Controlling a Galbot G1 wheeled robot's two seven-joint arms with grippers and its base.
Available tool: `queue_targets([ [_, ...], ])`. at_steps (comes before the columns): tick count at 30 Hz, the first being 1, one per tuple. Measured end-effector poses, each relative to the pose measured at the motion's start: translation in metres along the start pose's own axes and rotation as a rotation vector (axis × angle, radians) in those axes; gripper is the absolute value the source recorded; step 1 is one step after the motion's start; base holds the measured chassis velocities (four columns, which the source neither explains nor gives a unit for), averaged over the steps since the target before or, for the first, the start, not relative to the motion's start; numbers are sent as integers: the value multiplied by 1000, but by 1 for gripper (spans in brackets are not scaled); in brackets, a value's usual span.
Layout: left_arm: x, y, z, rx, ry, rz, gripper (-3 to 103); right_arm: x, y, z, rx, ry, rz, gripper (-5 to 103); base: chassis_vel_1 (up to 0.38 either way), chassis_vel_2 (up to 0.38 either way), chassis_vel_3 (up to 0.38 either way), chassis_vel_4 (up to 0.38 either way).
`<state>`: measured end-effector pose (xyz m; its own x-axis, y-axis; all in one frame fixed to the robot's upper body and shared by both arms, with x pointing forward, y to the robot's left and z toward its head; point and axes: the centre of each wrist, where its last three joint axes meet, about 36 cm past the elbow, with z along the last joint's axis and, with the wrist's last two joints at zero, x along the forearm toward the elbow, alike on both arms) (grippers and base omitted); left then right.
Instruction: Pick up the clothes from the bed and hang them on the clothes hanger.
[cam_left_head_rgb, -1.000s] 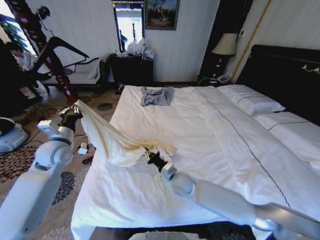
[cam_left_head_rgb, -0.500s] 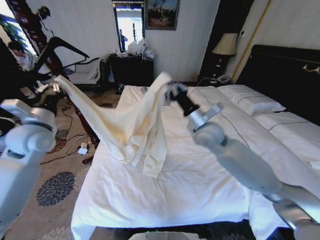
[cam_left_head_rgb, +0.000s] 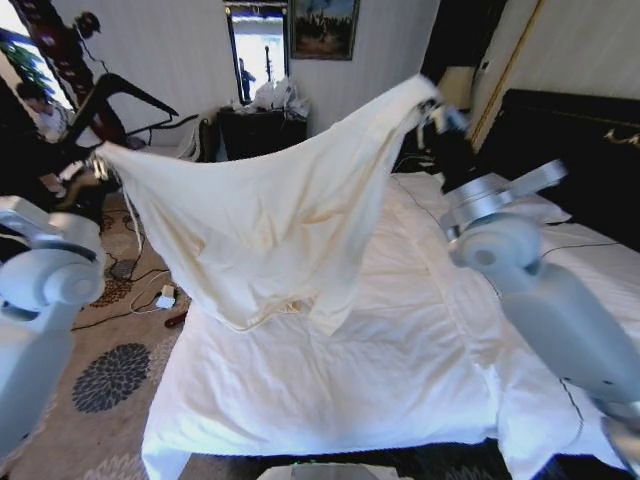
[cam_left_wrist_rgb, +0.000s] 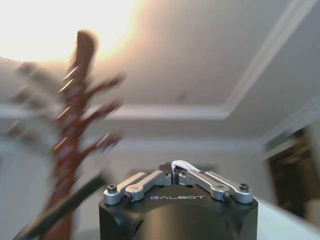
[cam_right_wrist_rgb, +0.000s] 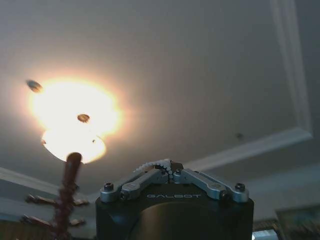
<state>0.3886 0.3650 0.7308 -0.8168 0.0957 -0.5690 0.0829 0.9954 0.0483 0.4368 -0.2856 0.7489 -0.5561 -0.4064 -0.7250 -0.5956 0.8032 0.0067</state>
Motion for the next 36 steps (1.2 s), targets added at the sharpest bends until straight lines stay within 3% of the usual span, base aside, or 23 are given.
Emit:
queue_targets([
  [1,0,0,0,0,0,0,2,0,0,0,0,0,0,0,0,0,0,0],
  [4,-4,-15,-39,15,-97,79,2,-3,5,-34,25,-43,-33,0,0,0,0,0],
  [5,-7,-14,-49,34,-108,72,2,-6,4,-43,32,-57,-29,0,0,0,0,0],
  [6,-18,-1,-56,80,-90,10,2,-19,-11,-51,40,-58,38,0,0,0,0,0],
  [7,-18,-1,-56,80,-90,10,2,-19,-11,-51,40,-58,38,0,0,0,0,0],
  [8,-34,29,-32,92,26,-111,2,-34,-38,-38,59,5,164,0,0,0,0,0],
  [9,-39,45,-11,73,91,-176,2,-36,-53,-23,77,84,227,0,0,0,0,0],
  [10,-38,64,28,21,211,-241,2,-33,-68,2,108,245,293,0,0,0,0,0],
  [11,-33,69,44,-2,263,-250,2,-28,-71,13,121,327,312,0,0,0,0,0],
  [12,-33,69,44,-2,263,-250,2,-28,-71,13,121,327,312,0,0,0,0,0],
  [13,-16,68,71,-25,354,-233,2,-14,-71,31,125,454,334,0,0,0,0,0],
  [15,3,59,88,-24,414,-198,2,3,-67,53,111,547,341,0,0,0,0,0],
  [18,9,52,89,-19,419,-174,2,7,-63,61,107,563,333,0,0,0,0,0],
  [20,9,42,82,-8,388,-144,2,5,-56,68,95,541,312,0,-4,-26,-16,-9],
  [28,7,35,65,2,343,-110,2,2,-42,75,94,504,246,0,0,0,0,0],
  [34,6,20,38,48,271,-73,2,-5,-24,55,85,440,169,0,0,0,0,0],
  [36,-3,17,20,51,209,-75,2,-24,-24,40,67,372,154,0,0,0,0,0],
])
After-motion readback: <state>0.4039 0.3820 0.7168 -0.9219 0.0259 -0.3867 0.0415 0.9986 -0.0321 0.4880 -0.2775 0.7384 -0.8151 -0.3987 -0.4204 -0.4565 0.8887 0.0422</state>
